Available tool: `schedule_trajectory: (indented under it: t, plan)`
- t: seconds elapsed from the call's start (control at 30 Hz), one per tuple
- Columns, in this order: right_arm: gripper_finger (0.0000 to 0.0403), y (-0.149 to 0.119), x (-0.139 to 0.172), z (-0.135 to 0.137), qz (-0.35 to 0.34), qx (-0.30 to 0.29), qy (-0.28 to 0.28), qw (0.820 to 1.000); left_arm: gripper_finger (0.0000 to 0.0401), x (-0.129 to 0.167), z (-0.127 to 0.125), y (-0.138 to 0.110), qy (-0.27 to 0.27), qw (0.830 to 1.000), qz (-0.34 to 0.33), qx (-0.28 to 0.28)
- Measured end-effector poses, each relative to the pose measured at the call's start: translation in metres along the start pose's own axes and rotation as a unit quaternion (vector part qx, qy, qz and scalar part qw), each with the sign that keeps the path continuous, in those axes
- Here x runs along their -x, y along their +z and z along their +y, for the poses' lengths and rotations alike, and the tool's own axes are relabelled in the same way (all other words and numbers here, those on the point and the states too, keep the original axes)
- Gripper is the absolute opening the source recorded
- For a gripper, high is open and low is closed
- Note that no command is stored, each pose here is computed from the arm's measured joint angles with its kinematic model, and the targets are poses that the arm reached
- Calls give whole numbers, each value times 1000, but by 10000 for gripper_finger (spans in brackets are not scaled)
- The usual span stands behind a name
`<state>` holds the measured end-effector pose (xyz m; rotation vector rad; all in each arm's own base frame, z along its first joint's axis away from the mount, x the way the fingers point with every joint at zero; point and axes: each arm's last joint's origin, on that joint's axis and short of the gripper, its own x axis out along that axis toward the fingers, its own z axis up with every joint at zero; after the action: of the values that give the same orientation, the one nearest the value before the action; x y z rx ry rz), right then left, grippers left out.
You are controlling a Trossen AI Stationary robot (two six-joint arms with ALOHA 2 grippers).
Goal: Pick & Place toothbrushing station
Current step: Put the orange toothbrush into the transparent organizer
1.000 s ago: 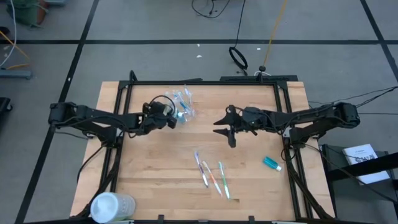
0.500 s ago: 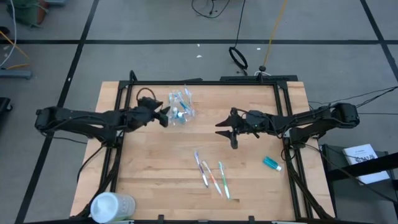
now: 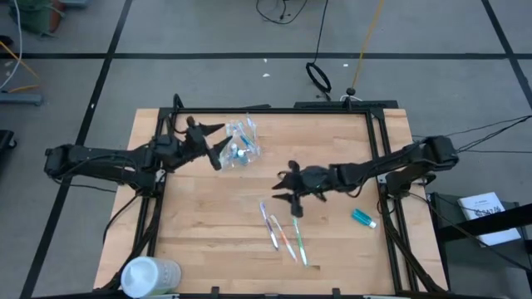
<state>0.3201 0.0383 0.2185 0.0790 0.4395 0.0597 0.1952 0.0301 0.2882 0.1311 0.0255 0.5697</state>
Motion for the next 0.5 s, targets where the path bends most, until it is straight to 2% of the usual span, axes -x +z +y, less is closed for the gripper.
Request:
schedule_trajectory:
  t: [0.07, 0.23, 0.33, 0.4, 0.5]
  plan:
    - [118, -2, -6, 8, 26, -6, -14, 1000, 230, -1, 1, 0, -2, 1000, -3, -22]
    - [118, -26, -24, 27, 97, -102, -5, 990, 230, -3, 3, -8, 1, 999, 32, -33]
    - [118, -40, -32, 35, 127, -119, -5, 985, 230, -3, 4, -9, 2, 999, 36, -34]
    - [118, -47, -36, 35, 142, -124, -10, 982, 230, -3, 4, -9, -4, 999, 35, -20]
    - [118, -57, -45, 35, 150, -169, -20, 974, 230, -3, 2, -8, -18, 999, 34, 18]
